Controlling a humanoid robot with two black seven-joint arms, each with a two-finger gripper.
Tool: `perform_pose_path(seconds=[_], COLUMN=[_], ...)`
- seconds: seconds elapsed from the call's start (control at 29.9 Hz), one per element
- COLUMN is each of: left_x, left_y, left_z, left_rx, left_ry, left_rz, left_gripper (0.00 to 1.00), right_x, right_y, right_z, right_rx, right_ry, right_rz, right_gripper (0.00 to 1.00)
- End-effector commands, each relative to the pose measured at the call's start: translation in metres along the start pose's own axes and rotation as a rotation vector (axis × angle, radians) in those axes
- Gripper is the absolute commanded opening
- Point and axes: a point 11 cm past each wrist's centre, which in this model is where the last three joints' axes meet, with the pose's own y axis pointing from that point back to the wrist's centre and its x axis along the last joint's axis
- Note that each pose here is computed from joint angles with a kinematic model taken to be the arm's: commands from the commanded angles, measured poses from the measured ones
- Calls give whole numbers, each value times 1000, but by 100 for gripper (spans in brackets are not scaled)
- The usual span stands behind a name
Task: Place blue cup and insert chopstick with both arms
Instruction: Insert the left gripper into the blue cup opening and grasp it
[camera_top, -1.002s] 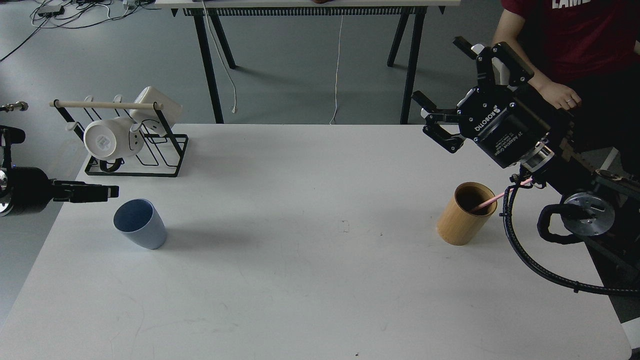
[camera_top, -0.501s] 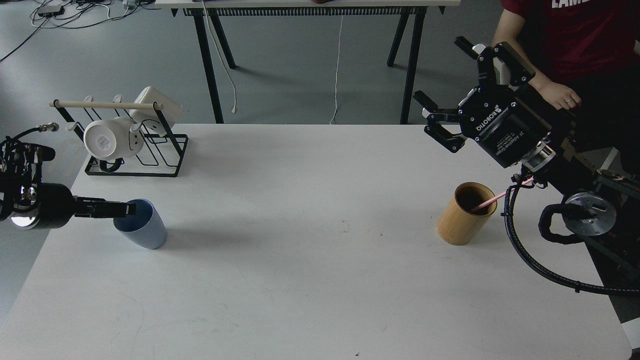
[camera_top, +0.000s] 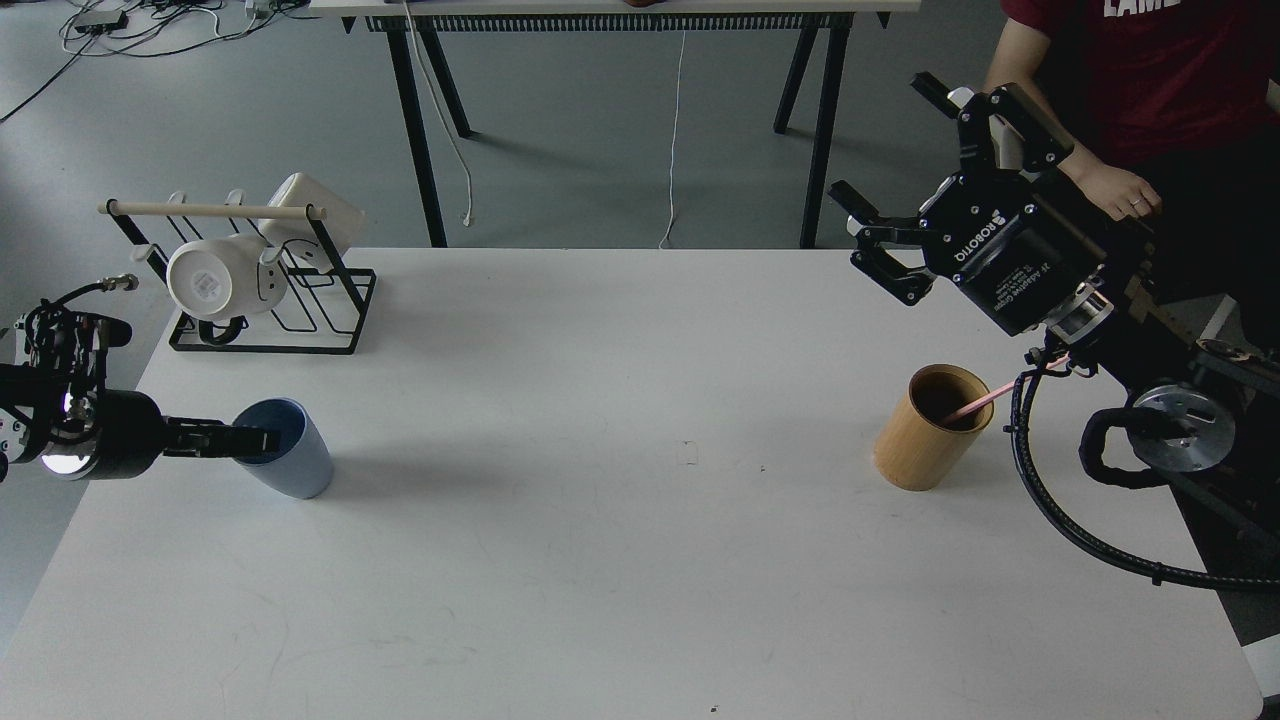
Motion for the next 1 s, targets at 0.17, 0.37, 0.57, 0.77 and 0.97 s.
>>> perform_pose_path(seconds=[0.17, 0.37, 0.57, 0.77, 0.97], left_x=[4, 7, 7, 7, 20], left_y=[-1, -3, -5, -4, 6], left_z=[1, -2, -2, -2, 27], left_rx=[-3, 7, 6, 3, -120], left_ry=[-12, -16, -28, -22, 26], left_rz=[34, 61, 84, 89, 141], left_gripper=[51, 41, 4, 0, 0], right_x=[4, 4, 5, 5, 9], right_y=[6, 7, 7, 9, 10], right_z=[1, 1, 2, 3, 1], right_rx=[-8, -10, -10, -13, -10], right_ry=[3, 2, 2, -1, 7], right_rz=[15, 17, 19, 22, 34], right_gripper=[98, 98, 98, 98, 98])
